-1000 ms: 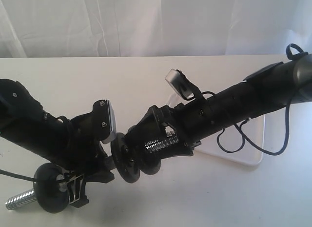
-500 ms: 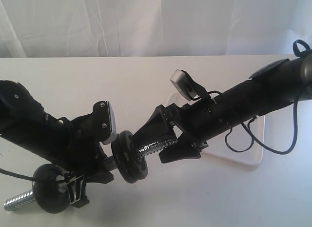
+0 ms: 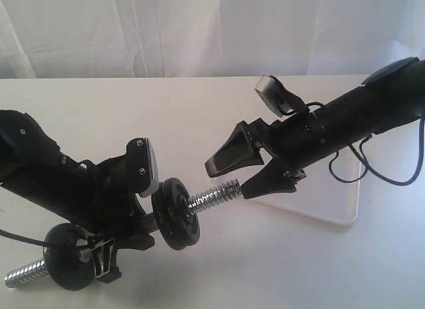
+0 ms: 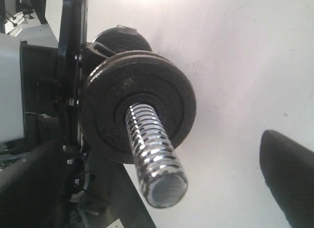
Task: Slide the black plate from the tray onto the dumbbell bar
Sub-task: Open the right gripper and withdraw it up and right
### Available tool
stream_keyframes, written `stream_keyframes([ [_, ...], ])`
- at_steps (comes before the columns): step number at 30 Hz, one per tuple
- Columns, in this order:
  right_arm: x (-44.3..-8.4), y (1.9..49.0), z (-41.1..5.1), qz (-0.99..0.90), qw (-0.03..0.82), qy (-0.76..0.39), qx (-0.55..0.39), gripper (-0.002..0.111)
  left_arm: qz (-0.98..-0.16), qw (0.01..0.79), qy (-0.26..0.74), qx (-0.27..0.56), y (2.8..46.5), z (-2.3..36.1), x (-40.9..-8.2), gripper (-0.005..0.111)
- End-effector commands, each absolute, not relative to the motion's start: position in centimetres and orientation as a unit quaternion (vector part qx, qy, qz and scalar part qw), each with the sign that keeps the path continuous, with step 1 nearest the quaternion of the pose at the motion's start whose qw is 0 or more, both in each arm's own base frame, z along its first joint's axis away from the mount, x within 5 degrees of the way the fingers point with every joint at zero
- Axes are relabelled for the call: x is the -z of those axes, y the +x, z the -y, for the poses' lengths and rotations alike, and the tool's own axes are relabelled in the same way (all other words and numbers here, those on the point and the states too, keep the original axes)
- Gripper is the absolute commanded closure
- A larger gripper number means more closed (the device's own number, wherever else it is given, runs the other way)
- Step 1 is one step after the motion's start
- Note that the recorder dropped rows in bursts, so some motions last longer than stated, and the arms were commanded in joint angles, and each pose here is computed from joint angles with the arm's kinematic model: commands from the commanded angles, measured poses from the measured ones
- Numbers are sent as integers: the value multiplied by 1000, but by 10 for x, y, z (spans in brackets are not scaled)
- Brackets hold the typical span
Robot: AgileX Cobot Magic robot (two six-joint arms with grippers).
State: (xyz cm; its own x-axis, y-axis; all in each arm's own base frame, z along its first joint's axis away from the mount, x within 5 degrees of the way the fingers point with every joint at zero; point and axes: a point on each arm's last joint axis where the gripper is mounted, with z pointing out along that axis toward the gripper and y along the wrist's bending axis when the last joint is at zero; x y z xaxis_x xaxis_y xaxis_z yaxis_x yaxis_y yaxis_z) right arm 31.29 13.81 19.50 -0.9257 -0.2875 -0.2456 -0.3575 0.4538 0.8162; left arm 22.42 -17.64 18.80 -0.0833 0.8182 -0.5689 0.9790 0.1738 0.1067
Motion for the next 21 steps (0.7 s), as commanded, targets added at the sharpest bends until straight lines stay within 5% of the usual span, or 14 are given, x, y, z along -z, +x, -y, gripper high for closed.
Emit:
stream_keyframes([
  [1,-202,317,-130,-859,36,-185,-475,9,-724,309,589,180,226,182,-213,107],
  [5,-205,322,-124,-866,33,-160,-472,28,-723,309,591,179,226,182,-213,107],
  [12,-210,327,-120,-860,50,-143,-488,108,-708,300,613,179,225,183,-208,107],
  [21,-259,321,-124,-807,171,-197,-530,107,-686,293,643,176,225,185,-202,107],
])
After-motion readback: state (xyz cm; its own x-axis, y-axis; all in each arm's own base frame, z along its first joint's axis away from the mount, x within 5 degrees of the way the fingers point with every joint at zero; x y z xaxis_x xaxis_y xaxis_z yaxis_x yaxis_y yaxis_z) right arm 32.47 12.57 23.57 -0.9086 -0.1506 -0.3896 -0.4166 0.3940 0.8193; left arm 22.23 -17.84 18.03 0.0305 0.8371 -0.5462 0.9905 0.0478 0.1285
